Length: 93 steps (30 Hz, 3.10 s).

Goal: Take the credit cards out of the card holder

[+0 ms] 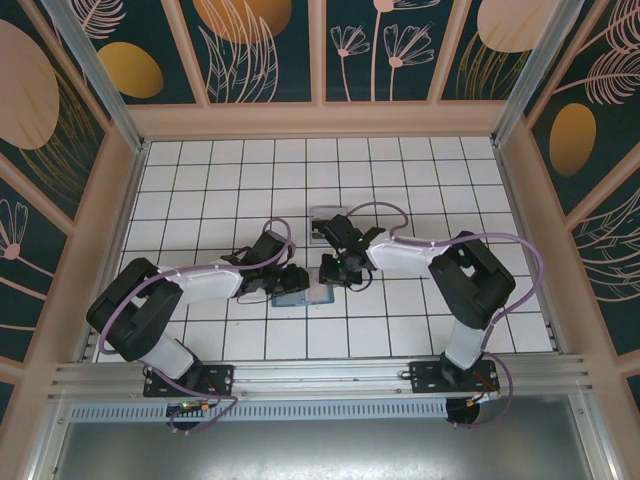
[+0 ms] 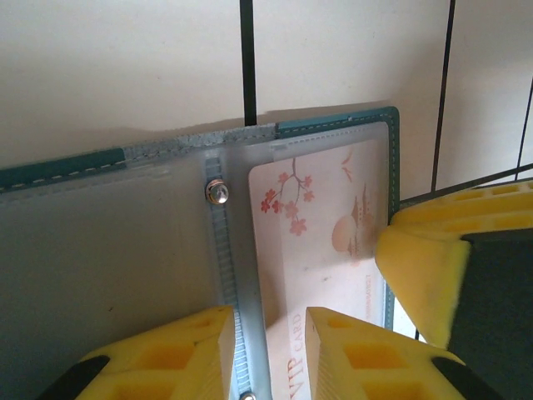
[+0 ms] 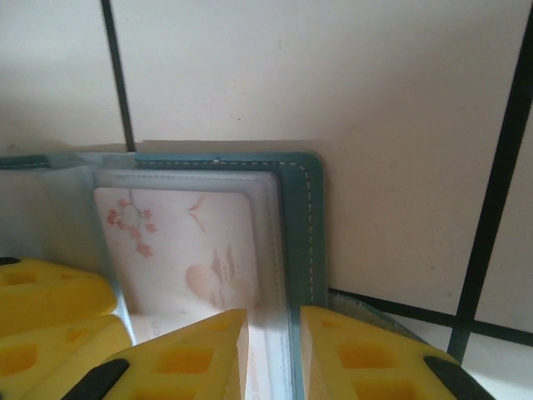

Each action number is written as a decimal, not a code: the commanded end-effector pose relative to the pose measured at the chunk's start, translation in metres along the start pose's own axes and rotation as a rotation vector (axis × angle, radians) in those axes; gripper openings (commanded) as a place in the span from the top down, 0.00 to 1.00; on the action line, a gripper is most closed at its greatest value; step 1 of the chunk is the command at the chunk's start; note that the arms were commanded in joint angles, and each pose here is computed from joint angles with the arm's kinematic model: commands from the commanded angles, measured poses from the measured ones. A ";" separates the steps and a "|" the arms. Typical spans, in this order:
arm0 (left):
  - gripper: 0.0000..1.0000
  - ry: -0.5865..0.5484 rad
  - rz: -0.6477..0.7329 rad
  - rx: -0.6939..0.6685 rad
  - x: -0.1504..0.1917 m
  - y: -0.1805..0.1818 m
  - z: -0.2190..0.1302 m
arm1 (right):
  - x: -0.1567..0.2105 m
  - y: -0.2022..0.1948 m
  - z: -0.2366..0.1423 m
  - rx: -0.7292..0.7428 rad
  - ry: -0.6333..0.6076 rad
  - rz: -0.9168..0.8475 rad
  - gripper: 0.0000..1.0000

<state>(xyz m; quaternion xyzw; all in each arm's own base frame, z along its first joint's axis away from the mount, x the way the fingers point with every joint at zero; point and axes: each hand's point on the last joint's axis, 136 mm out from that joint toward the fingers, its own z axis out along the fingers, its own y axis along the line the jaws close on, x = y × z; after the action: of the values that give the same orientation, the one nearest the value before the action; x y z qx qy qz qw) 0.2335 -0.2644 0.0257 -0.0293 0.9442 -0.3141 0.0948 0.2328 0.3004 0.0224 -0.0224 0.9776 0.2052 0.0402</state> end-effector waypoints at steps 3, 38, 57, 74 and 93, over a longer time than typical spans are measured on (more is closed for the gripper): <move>0.71 -0.008 -0.004 -0.025 -0.001 0.007 0.000 | 0.003 -0.005 0.008 0.031 0.007 -0.019 0.83; 0.86 -0.020 -0.012 0.021 0.001 0.007 0.003 | 0.009 -0.011 0.012 0.036 0.017 -0.012 0.98; 0.91 -0.049 -0.002 -0.013 0.004 0.014 -0.013 | 0.006 -0.015 0.009 0.056 0.005 -0.005 0.98; 0.94 -0.100 0.061 -0.068 -0.007 0.006 -0.042 | 0.004 -0.013 0.005 0.055 0.000 -0.007 0.98; 0.98 -0.075 0.256 -0.124 -0.014 -0.008 -0.064 | 0.000 -0.007 -0.004 0.044 -0.022 -0.010 0.97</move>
<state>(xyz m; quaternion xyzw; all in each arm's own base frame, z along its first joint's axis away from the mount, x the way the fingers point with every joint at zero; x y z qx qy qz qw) 0.2346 -0.2340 0.0768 0.0378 0.9525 -0.2534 0.1648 0.2347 0.3026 0.0225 -0.0243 0.9764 0.2095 0.0468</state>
